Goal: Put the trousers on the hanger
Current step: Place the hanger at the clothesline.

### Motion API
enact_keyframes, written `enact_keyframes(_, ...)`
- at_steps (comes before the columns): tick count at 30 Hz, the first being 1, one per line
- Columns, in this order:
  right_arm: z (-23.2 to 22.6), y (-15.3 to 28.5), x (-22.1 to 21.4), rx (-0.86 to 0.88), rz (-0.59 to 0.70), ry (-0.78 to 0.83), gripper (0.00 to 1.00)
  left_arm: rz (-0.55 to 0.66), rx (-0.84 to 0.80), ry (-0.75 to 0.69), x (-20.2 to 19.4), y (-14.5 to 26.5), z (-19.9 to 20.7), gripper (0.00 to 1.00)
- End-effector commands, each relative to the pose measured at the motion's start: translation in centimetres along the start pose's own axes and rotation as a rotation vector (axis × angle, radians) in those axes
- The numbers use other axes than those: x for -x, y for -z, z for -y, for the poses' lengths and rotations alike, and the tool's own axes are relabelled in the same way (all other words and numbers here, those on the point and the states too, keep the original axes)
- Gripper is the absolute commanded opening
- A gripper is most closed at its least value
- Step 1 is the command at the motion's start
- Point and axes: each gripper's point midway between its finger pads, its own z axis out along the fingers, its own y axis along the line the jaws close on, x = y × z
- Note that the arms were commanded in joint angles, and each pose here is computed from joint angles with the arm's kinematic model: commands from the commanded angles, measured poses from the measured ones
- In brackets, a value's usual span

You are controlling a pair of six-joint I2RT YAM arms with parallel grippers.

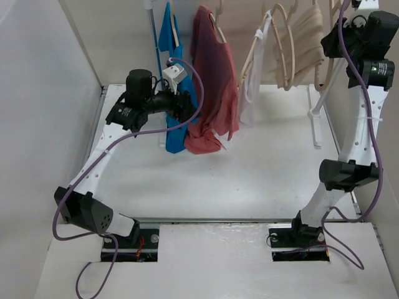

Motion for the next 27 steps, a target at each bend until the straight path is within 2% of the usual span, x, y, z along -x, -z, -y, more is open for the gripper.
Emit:
enact_keyframes(1,0.3,-0.3,6.7,0.007,0.242,0.064,0.0,0.039,-0.023,0.012,0.7,-0.2,-0.6,0.77)
enact_keyframes(5,0.1,-1.9,5.9,0.039,0.232,0.025,0.0,0.046,0.018,0.041,0.9,0.0,-3.2,0.77)
enact_keyframes(20,0.0,-5.5,3.5,0.091,0.205,-0.052,0.0,0.053,0.027,0.057,0.9,0.0,-4.5,0.77)
enact_keyframes(27,0.5,-5.0,7.0,0.066,0.339,-0.014,0.0,0.046,0.017,0.054,0.7,0.0,-4.4,0.77)
